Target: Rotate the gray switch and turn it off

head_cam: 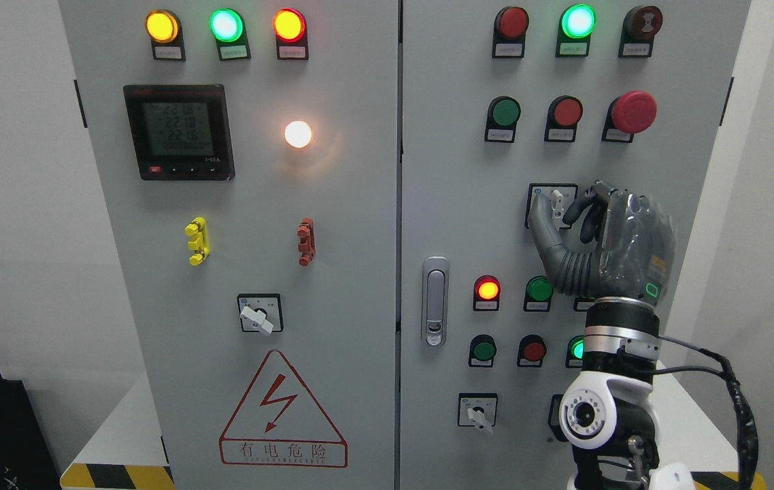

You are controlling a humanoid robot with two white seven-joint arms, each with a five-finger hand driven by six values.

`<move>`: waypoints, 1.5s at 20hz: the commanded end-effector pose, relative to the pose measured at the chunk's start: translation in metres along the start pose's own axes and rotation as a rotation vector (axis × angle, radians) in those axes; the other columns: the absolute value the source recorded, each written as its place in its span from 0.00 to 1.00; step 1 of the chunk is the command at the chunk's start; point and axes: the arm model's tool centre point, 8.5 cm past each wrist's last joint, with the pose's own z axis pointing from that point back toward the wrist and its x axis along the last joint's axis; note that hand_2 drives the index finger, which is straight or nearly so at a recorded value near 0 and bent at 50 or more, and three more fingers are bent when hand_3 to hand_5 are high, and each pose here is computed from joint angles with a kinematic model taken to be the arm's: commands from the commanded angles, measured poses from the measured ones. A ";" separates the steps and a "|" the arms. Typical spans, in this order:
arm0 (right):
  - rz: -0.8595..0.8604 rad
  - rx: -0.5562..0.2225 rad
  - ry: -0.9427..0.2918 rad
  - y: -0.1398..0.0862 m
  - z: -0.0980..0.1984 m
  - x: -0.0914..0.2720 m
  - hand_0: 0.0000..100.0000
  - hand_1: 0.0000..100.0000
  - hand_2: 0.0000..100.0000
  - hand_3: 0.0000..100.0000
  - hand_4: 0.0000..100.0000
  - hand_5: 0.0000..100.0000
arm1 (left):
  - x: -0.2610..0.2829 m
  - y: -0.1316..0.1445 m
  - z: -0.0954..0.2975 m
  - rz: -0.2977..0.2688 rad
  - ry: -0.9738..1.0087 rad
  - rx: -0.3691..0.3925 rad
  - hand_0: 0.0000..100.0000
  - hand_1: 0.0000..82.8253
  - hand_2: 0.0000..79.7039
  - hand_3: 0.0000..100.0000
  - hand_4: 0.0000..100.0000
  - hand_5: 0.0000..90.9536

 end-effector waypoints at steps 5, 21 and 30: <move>-0.001 -0.013 -0.009 -0.005 0.001 0.002 0.35 0.38 0.73 1.00 1.00 1.00 | 0.014 0.001 -0.002 0.028 -0.033 0.003 0.12 0.47 0.00 0.00 0.00 0.00; -0.017 -0.040 -0.049 -0.018 0.015 0.005 0.38 0.27 0.74 1.00 1.00 1.00 | 0.014 0.000 -0.001 0.029 -0.033 0.002 0.12 0.47 0.00 0.00 0.00 0.00; 0.018 -0.115 -0.166 -0.043 0.048 -0.005 0.34 0.24 0.67 1.00 1.00 1.00 | 0.014 0.001 -0.002 0.028 -0.033 0.003 0.12 0.47 0.00 0.00 0.00 0.00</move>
